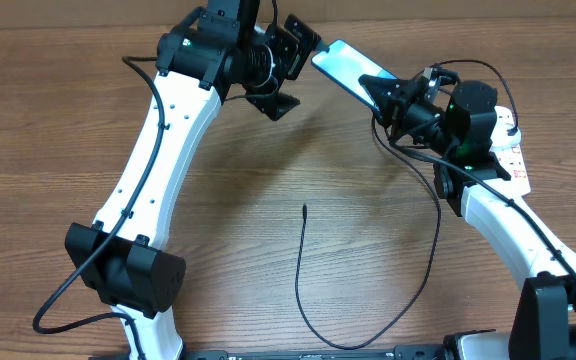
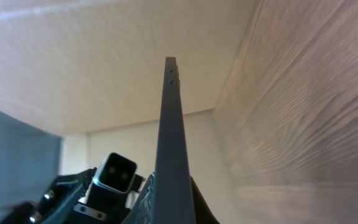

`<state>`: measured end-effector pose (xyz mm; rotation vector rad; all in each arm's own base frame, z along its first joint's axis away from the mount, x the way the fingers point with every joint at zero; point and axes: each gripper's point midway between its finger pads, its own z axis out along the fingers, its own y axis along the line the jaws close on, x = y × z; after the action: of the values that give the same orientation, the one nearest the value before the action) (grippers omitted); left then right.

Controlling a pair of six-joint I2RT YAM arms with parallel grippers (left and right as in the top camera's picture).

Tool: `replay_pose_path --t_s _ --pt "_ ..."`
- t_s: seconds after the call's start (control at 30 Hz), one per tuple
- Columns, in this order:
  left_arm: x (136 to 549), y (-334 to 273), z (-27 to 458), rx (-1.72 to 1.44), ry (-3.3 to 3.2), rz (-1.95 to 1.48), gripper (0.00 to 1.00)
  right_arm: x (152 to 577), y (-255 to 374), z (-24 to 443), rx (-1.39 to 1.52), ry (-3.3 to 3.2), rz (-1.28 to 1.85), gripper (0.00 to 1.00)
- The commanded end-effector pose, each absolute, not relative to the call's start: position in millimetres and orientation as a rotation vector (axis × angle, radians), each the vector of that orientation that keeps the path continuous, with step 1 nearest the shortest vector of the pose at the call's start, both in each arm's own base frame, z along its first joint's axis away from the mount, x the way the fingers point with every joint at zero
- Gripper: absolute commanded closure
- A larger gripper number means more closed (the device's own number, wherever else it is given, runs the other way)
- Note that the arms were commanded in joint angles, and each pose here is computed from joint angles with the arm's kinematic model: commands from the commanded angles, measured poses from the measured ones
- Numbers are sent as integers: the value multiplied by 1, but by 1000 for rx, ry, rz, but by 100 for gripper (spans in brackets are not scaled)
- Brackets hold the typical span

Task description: Plug charger to phone and switch on socket

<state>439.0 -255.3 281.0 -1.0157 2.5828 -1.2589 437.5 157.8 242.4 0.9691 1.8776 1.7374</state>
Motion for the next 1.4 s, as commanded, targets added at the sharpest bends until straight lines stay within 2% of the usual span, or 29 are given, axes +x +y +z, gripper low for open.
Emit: replay_pose_path --t_s 0.0,0.13,0.3,0.63,1.03,1.3,1.37 --pt "445 -253 301 -939 2516 -1270 0 436 163 261 1176 1814 1918 96" --pt "453 -247 298 -958 2476 -1197 0 432 167 262 1363 1795 2041 96" --pt "454 -249 296 -956 2463 -1158 0 426 172 263 1434 1811 2106 96" --pt "449 -270 284 -961 2471 -1085 0 420 178 285 1263 1814 2184 96" --pt "457 -264 279 -1071 2411 -1019 1 411 184 285 1254 1877 2234 96" --pt "455 -269 274 -1089 2418 -1013 15 410 185 286 1249 1884 2238 96" --pt "456 -268 274 -1090 2416 -1010 21 408 186 286 1243 1893 2242 96"
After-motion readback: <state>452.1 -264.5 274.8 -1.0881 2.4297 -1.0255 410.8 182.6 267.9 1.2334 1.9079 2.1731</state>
